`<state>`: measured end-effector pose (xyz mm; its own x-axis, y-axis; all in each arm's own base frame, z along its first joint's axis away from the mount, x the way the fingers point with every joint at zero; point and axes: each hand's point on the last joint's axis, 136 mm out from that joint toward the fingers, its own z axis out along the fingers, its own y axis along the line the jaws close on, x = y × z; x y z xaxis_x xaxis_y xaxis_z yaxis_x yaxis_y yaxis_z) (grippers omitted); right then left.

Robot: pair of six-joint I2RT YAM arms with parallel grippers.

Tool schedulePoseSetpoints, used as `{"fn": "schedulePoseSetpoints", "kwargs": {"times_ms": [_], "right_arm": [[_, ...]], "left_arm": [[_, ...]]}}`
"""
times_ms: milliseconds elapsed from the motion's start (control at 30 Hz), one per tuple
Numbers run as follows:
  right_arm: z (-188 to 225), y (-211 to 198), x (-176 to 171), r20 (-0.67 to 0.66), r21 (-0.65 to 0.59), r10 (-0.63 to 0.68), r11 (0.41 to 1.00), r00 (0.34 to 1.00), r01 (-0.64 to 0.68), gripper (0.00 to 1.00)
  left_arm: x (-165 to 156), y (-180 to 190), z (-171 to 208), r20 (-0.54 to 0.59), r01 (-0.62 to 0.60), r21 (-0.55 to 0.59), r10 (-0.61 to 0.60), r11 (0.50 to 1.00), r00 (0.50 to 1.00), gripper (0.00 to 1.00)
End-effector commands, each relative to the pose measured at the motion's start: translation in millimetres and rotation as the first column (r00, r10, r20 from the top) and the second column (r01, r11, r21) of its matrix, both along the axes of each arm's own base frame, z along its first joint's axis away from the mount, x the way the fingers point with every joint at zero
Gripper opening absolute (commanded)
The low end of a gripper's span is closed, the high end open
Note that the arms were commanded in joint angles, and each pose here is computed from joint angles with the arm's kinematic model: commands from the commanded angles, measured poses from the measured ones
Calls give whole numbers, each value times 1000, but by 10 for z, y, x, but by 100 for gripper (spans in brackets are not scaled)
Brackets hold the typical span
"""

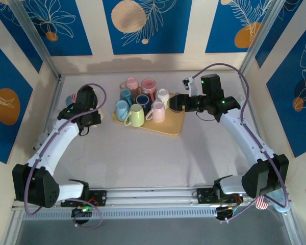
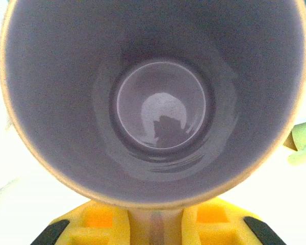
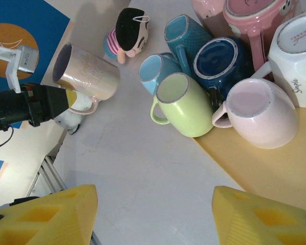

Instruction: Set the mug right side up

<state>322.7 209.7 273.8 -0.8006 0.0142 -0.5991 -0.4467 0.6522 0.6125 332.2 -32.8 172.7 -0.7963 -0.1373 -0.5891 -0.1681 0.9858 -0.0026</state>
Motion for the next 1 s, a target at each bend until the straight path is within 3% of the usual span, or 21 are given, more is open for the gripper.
{"fn": "schedulePoseSetpoints", "kwargs": {"times_ms": [0,433,867,900,967], "right_arm": [[62,37,11,17,2,23,1000,1000,-23,61],[-198,57,8,-60,-8,33,999,998,-33,61],[-234,67,-7,-73,-8,44,999,996,-45,60],[-235,66,-6,-73,-9,43,999,996,-44,60],[-242,65,-7,-75,-9,42,999,996,-43,60]], "left_arm": [[333,44,161,140,-7,-13,9,1000,990,0],[492,127,-282,103,15,39,-19,999,995,0],[452,168,-664,62,1,37,-3,999,998,0],[444,170,-679,61,0,37,-2,999,998,1],[431,164,-701,59,2,32,-3,999,998,14]]}}
